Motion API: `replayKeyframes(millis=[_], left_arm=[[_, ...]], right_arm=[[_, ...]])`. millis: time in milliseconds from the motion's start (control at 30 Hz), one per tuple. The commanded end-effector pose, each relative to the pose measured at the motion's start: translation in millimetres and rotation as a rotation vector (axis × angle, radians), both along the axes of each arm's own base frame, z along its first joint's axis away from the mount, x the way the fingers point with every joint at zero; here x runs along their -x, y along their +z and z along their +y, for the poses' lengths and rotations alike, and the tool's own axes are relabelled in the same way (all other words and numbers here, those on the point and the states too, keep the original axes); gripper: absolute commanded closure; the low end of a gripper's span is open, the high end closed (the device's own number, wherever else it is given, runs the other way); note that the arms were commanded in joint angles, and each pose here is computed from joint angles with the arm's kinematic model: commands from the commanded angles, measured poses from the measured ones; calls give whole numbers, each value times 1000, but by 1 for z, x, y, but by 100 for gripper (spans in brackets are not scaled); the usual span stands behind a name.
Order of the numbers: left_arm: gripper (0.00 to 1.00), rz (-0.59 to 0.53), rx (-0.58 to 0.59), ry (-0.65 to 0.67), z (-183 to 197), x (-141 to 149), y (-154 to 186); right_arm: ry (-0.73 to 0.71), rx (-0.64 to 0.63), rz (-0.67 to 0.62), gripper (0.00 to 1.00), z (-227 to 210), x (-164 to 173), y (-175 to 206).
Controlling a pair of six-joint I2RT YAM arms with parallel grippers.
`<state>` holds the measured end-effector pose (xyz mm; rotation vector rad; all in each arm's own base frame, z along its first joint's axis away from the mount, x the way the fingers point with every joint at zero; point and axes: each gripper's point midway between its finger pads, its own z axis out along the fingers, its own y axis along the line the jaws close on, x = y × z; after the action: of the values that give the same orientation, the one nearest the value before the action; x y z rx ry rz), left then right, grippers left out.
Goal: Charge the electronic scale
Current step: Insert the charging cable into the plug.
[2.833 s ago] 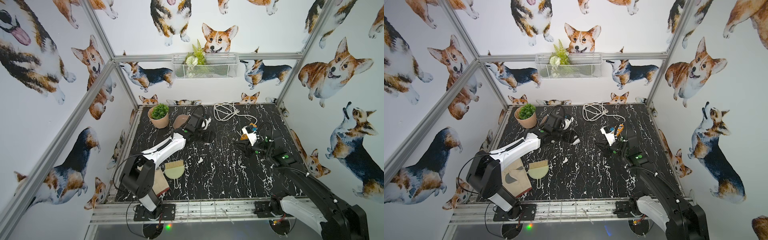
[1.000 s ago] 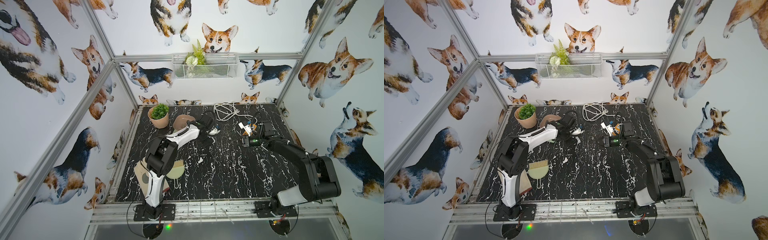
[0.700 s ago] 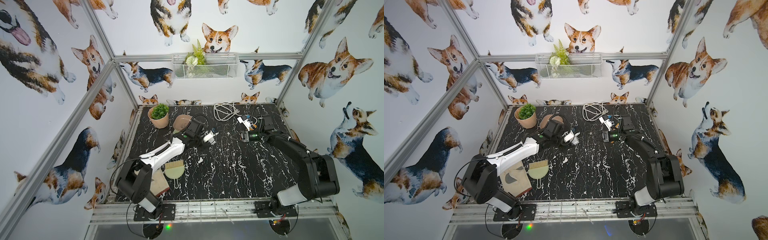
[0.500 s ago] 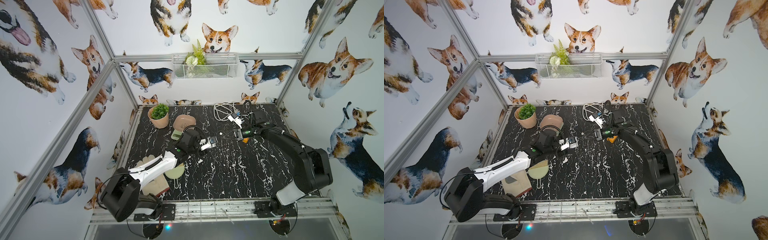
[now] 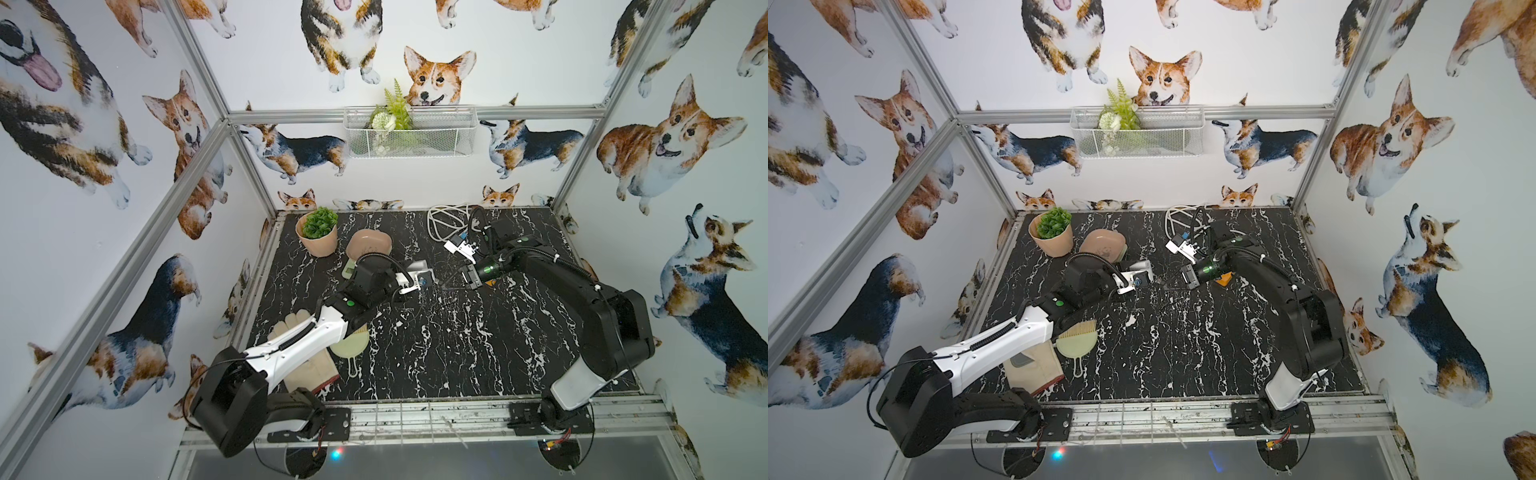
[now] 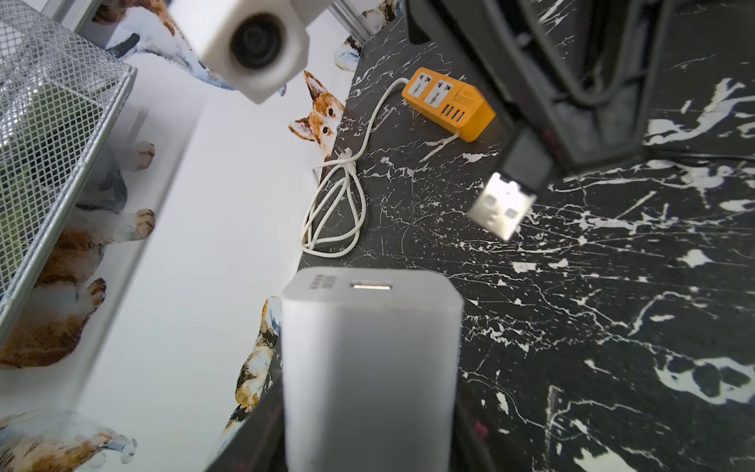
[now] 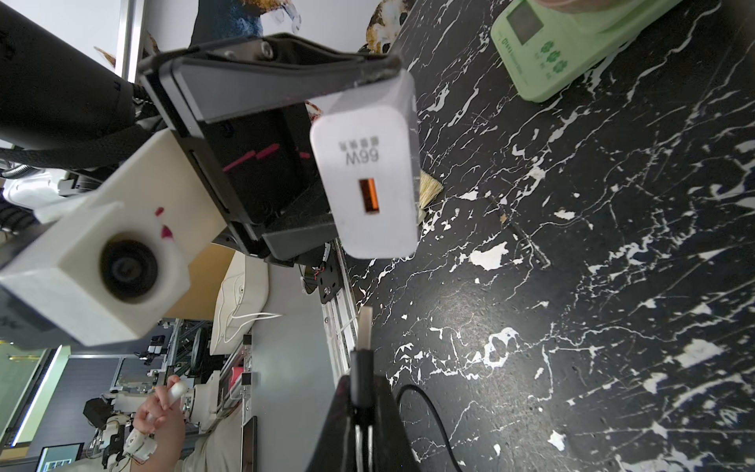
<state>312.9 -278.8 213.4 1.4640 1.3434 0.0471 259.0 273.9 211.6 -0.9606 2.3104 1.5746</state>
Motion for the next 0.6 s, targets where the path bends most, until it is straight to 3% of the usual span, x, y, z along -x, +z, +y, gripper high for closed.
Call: replayKeyframes(millis=[0, 567], left_arm=[[95, -33, -30, -58, -3, 7, 4], [97, -7, -41, -118, -15, 16, 6]], right_arm=[[22, 29, -13, 100, -4, 4, 1], [83, 34, -2, 100, 3, -1, 11]])
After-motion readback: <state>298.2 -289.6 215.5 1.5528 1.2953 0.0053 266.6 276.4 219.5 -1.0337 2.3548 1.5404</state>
